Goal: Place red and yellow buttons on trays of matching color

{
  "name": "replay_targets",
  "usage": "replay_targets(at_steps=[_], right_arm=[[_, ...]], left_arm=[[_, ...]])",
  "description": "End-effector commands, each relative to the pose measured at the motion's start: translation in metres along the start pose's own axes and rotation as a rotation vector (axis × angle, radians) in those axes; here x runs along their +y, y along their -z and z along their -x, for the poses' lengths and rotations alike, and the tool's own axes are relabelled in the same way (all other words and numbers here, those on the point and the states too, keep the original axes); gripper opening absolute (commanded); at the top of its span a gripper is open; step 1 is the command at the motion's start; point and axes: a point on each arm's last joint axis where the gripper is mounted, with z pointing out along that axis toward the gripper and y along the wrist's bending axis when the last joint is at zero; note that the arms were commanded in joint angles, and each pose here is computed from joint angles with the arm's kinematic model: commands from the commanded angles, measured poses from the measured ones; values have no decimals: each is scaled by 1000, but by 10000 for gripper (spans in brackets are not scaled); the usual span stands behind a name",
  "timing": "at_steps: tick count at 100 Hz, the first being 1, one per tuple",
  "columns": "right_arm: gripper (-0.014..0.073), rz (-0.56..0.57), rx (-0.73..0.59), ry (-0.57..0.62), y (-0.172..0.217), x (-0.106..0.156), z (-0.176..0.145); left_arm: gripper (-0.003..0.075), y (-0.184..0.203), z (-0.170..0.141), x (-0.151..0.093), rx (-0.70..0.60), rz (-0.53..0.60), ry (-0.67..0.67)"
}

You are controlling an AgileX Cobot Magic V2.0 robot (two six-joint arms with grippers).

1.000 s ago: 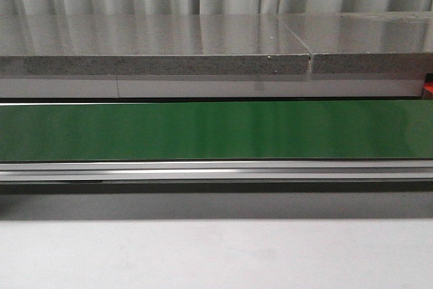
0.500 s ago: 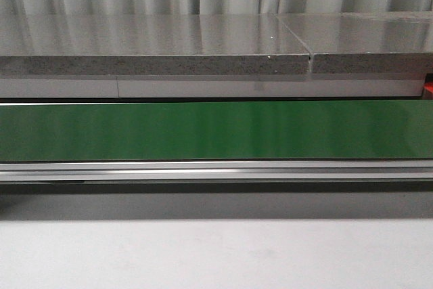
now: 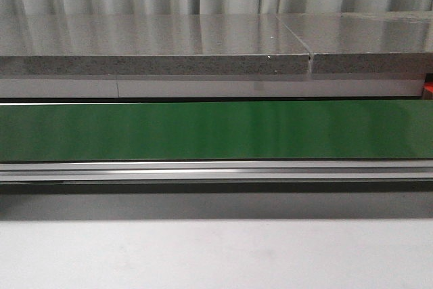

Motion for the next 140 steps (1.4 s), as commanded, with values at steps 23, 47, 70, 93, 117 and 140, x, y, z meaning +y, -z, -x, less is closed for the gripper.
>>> replay_targets(at_steps=[23, 47, 70, 93, 117, 140], right_arm=[[-66, 8, -102, 7, 2, 1, 13], [-66, 8, -102, 7, 2, 1, 13], [-66, 8, -102, 7, 2, 1, 13], [-66, 8, -102, 7, 2, 1, 13], [-66, 8, -102, 7, 2, 1, 13], [-66, 8, -102, 7, 2, 1, 13]], left_arm=[[9, -22, 55, 3, 56, 2, 15], [501, -40, 80, 4, 145, 3, 15], [431, -56, 92, 13, 293, 68, 160], [429, -73, 88, 36, 536, 165, 319], [429, -89, 70, 60, 694, 240, 483], [429, -101, 52, 81, 803, 306, 557]])
